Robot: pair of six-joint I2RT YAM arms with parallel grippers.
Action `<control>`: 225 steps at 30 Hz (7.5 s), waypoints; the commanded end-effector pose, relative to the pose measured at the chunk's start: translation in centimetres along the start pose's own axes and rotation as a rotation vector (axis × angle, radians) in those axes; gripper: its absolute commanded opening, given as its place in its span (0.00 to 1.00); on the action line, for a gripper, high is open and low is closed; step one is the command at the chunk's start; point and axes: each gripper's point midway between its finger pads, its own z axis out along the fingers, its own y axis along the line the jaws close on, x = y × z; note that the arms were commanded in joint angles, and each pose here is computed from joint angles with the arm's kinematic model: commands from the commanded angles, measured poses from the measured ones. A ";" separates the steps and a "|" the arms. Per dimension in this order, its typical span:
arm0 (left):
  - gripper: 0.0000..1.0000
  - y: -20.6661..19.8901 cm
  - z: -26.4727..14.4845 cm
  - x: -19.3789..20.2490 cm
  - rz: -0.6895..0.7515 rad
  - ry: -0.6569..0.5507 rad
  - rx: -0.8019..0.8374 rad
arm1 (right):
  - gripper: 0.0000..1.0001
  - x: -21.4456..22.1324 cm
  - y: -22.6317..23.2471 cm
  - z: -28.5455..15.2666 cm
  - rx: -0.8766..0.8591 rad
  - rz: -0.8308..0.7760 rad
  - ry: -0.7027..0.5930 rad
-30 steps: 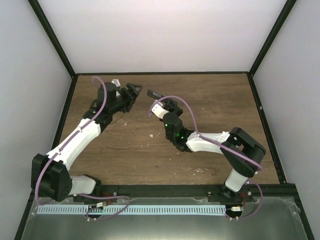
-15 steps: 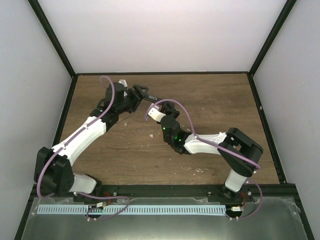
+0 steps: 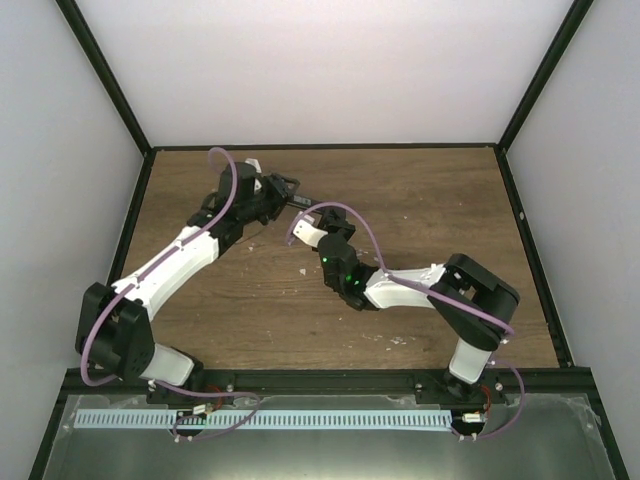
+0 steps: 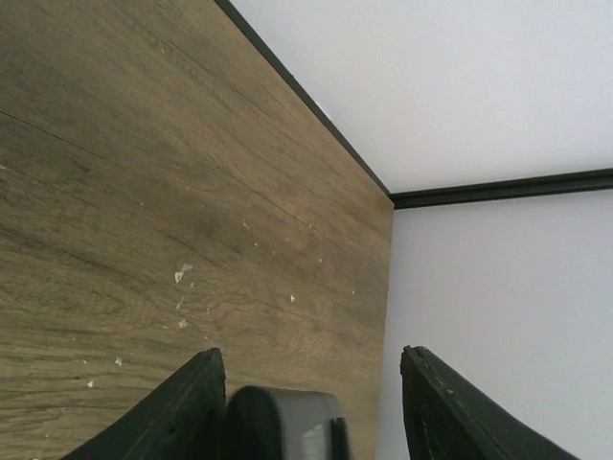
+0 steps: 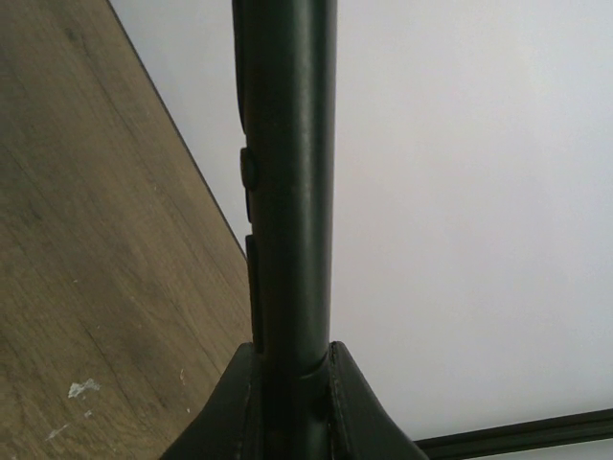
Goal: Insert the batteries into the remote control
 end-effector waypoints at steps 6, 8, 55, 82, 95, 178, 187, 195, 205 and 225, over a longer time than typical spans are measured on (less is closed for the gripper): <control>0.44 -1.2 0.1 -0.1 0.038 0.016 0.001 | 0.01 -0.9 -0.9 0.2 0.066 0.021 0.000; 0.43 -1.2 0.2 -0.1 0.041 0.019 0.000 | 0.01 -0.9 -1.3 0.1 0.081 0.027 -0.004; 0.09 -1.7 -2.3 0.5 0.414 0.172 0.291 | 1.00 -0.6 -1.7 -5.6 -0.739 0.563 -0.182; 0.09 -2.7 -4.4 5.7 0.625 0.459 0.532 | 0.73 -0.5 1.1 -8.4 -0.956 0.531 -0.313; 0.06 -2.2 -3.8 5.4 0.617 0.442 0.499 | 0.55 -0.3 0.8 -7.8 -0.919 0.525 -0.290; 0.00 -0.8 -1.3 -1.7 0.631 0.210 0.284 | 0.33 5.4 7.7 -8.5 -1.048 0.458 -0.017; 0.00 -0.1 -2.1 -2.9 0.620 0.181 0.263 | 0.33 5.9 8.5 -8.4 -1.061 0.444 0.007; 0.00 0.9 -2.1 -3.6 0.609 0.168 0.239 | 0.33 6.2 8.4 -8.4 -1.055 0.436 0.015; 0.00 2.2 -2.5 -5.4 0.588 0.131 0.216 | 0.33 6.3 8.7 -8.4 -1.062 0.432 0.026; 0.00 3.1 -2.8 -5.8 0.568 0.121 0.211 | 0.33 6.6 8.1 -7.4 -1.018 0.449 0.055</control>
